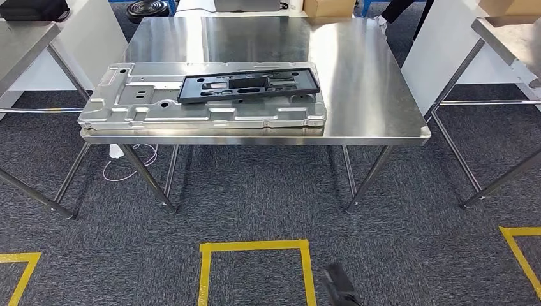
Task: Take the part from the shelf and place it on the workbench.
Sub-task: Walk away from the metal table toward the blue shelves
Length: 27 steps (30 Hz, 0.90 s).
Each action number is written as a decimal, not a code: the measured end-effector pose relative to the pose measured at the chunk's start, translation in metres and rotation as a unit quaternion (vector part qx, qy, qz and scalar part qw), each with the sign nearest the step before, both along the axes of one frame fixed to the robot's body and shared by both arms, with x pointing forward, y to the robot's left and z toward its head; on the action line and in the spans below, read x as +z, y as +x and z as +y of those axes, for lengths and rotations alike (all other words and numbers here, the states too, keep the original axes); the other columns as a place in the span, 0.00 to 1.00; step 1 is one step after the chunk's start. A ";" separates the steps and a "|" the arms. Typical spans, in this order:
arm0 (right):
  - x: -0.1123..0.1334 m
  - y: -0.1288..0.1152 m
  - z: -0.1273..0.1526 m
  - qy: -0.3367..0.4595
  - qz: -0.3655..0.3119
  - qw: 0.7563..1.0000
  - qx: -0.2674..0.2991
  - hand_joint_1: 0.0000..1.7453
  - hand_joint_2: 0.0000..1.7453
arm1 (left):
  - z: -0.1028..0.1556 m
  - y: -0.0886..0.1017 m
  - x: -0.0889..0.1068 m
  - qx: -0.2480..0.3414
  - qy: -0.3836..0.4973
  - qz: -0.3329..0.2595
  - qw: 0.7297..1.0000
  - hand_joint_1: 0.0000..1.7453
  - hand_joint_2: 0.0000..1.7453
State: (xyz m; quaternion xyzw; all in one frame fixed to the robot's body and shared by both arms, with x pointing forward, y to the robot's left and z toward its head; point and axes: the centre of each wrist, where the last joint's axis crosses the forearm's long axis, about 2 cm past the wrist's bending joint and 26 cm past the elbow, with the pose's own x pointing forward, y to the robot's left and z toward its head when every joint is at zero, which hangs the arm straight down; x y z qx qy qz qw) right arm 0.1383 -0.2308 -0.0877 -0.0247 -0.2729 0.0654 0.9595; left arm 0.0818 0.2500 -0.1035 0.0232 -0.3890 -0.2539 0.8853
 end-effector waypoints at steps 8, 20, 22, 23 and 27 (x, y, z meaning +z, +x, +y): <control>-0.019 -0.073 -0.034 -0.103 0.127 0.986 -0.029 0.00 1.00 | 0.016 -0.011 -0.003 0.025 0.023 -0.001 0.999 0.00 0.00; -0.017 -0.061 -0.018 -0.050 0.070 0.996 -0.037 0.00 1.00 | 0.023 -0.012 -0.003 0.014 0.029 -0.014 0.999 0.00 0.00; -0.016 -0.056 -0.017 -0.050 0.068 0.996 -0.041 0.00 1.00 | 0.023 -0.011 -0.003 0.012 0.029 -0.014 0.999 0.00 0.00; -0.015 -0.055 -0.017 -0.052 0.069 0.995 -0.042 0.00 1.00 | 0.023 -0.011 -0.003 0.011 0.030 -0.015 0.999 0.00 0.00; -0.015 -0.055 -0.017 -0.061 0.077 0.994 -0.042 0.00 1.00 | 0.023 -0.011 -0.003 0.011 0.031 -0.016 0.999 0.00 0.00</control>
